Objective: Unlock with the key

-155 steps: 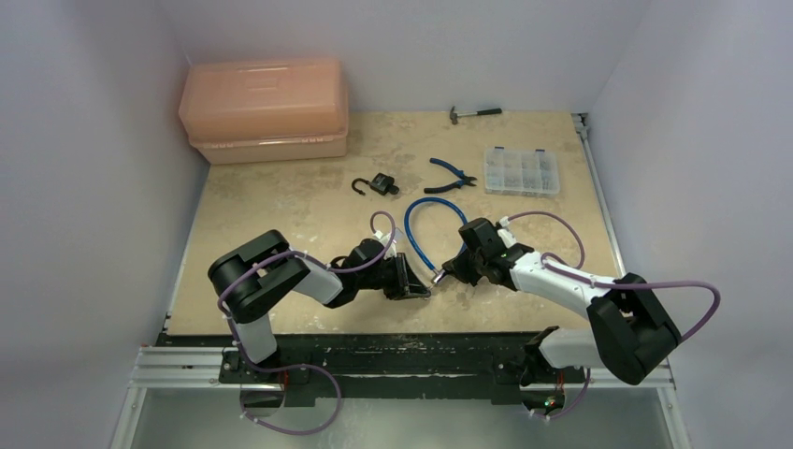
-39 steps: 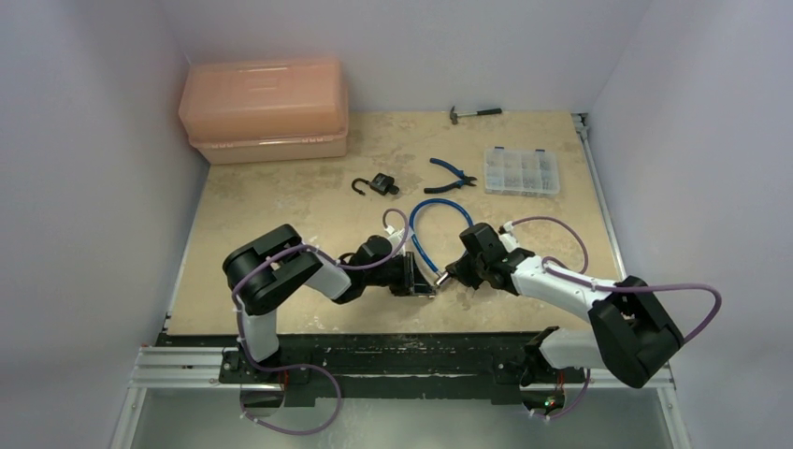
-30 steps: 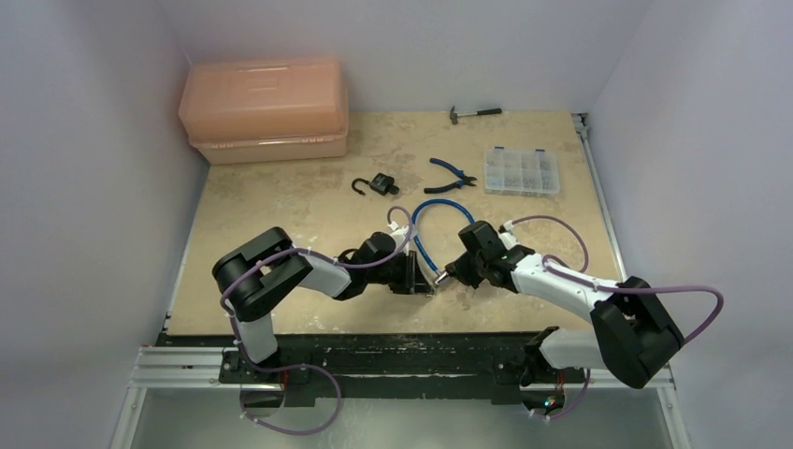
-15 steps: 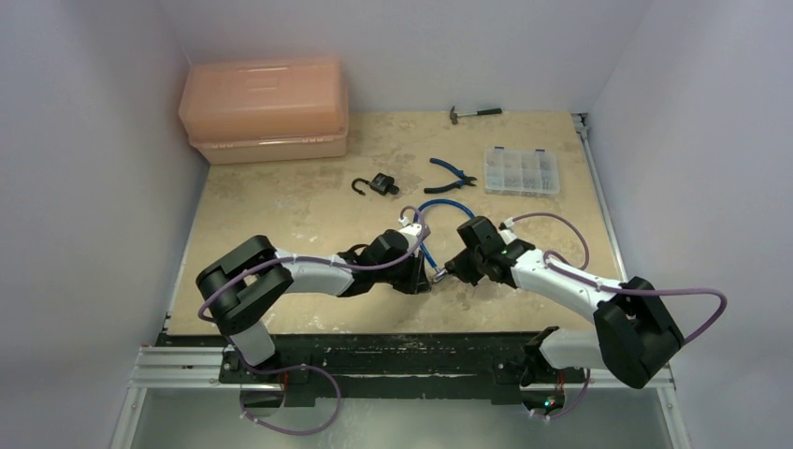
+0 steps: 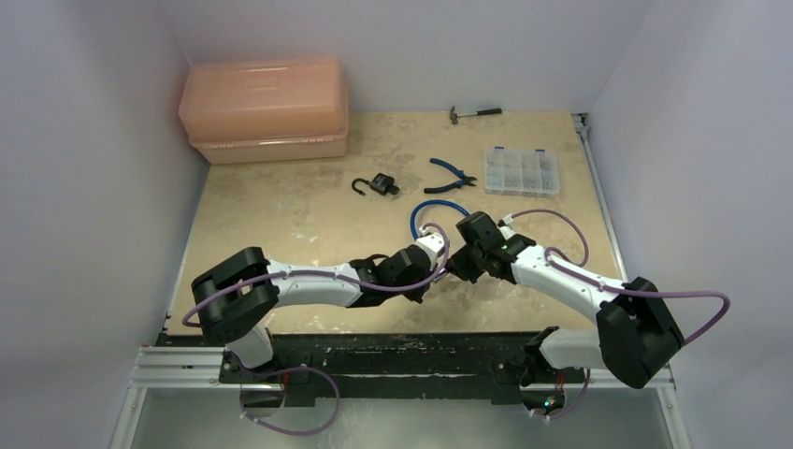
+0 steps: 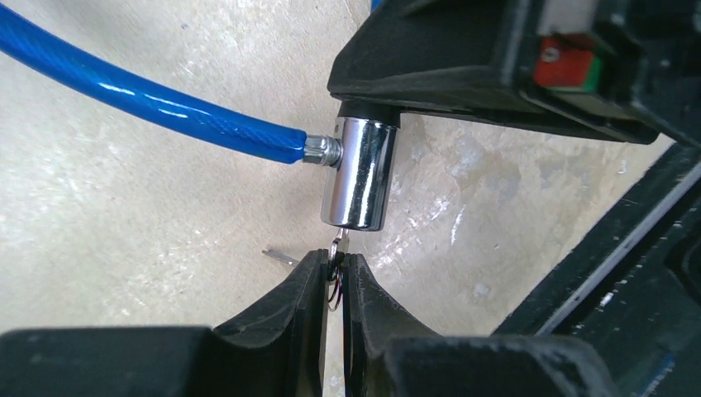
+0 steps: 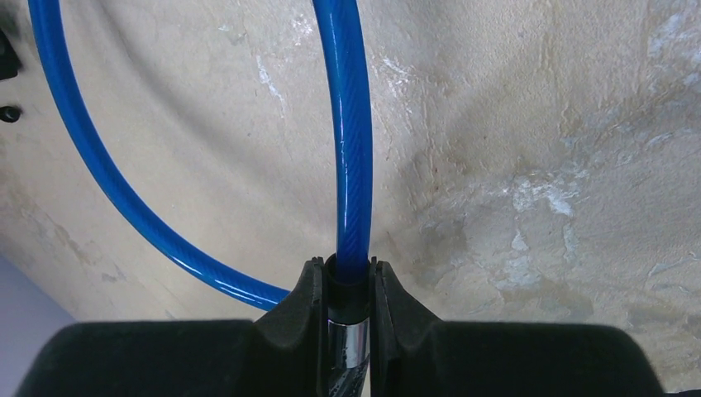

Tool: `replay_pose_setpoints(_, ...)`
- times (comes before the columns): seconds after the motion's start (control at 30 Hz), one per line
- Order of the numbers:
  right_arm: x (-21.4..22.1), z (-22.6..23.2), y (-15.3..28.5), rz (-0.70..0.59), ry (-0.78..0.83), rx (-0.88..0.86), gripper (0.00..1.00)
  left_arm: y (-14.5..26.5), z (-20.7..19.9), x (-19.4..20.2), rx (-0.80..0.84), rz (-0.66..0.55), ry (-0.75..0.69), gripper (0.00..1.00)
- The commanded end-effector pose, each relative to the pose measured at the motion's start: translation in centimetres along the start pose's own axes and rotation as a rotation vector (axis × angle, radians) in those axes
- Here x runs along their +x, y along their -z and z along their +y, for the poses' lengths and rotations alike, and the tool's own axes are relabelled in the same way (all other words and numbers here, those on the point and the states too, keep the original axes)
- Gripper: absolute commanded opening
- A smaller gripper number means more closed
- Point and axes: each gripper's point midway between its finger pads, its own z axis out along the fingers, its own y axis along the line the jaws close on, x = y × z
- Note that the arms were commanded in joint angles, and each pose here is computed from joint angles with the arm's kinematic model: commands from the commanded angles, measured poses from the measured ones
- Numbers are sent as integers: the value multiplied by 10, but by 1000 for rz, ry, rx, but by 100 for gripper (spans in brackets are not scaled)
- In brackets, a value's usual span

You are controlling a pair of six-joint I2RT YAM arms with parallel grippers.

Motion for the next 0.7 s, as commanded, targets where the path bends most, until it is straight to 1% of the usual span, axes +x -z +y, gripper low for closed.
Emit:
replay_pose_setpoints(0.0, 27, 30, 25, 143, 23, -81, 0, 15, -10, -66, -102, -214, -115, 0)
replay_pose_setpoints(0.23, 36, 30, 28, 196, 44, -70, 0, 27, -26, -69, -243, -269, -307, 0)
replay_pose_setpoints(0.33, 42, 29, 30, 232, 52, -72, 0, 29, -30, -69, -296, -282, -365, 0)
replay_pose_setpoints(0.5, 47, 29, 33, 263, 56, -71, 0, 31, -37, -65, -358, -292, -460, 0)
replay_pose_setpoints(0.67, 48, 29, 35, 273, 62, -69, 0, 40, -53, -62, -412, -326, -609, 0)
